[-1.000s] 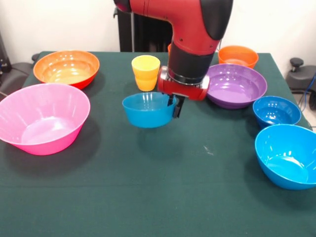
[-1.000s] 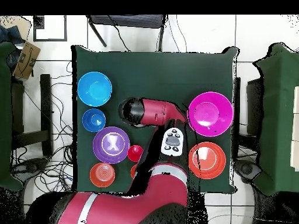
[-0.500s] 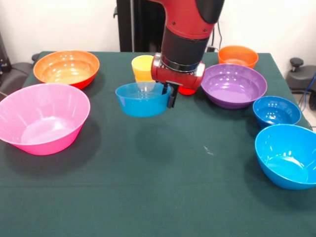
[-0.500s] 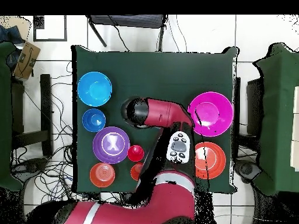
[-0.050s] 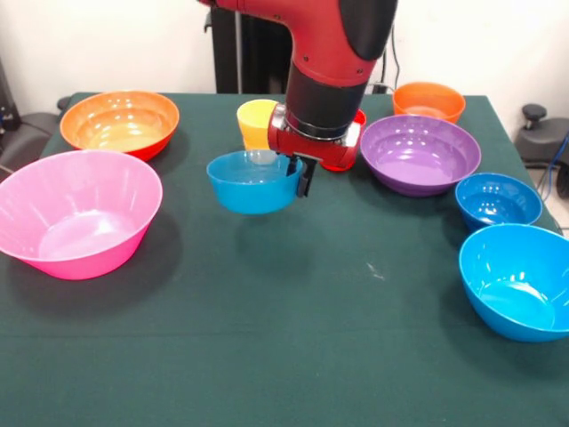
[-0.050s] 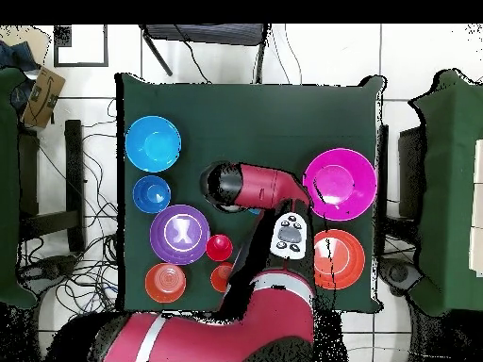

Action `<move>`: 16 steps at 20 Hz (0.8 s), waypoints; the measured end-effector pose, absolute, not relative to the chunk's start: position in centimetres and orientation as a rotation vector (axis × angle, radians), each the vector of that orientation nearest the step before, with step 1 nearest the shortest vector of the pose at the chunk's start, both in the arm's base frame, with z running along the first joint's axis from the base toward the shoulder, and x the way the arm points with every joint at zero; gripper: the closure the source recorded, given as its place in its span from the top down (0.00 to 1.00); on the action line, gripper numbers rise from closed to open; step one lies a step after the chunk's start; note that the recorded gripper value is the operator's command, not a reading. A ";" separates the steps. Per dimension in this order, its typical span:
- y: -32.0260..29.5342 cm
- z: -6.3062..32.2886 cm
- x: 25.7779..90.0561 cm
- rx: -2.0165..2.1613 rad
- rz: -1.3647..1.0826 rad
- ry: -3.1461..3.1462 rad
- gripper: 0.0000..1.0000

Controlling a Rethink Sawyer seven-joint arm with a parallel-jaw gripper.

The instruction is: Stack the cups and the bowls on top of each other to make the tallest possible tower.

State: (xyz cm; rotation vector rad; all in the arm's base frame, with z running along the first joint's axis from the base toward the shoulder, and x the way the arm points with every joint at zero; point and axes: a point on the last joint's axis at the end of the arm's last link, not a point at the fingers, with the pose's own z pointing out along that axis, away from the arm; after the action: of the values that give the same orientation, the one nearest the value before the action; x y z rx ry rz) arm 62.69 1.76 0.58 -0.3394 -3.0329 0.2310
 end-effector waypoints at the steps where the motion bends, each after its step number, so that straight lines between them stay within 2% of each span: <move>1: 1.8 0.4 62.6 -0.339 0.231 -3.029 0.00; 16: 1.6 -4.3 60.2 -0.328 0.233 -2.983 0.00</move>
State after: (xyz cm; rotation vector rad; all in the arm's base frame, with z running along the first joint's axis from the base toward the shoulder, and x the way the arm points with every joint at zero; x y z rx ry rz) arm 60.19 1.58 -4.33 -0.3278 -2.9828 0.2332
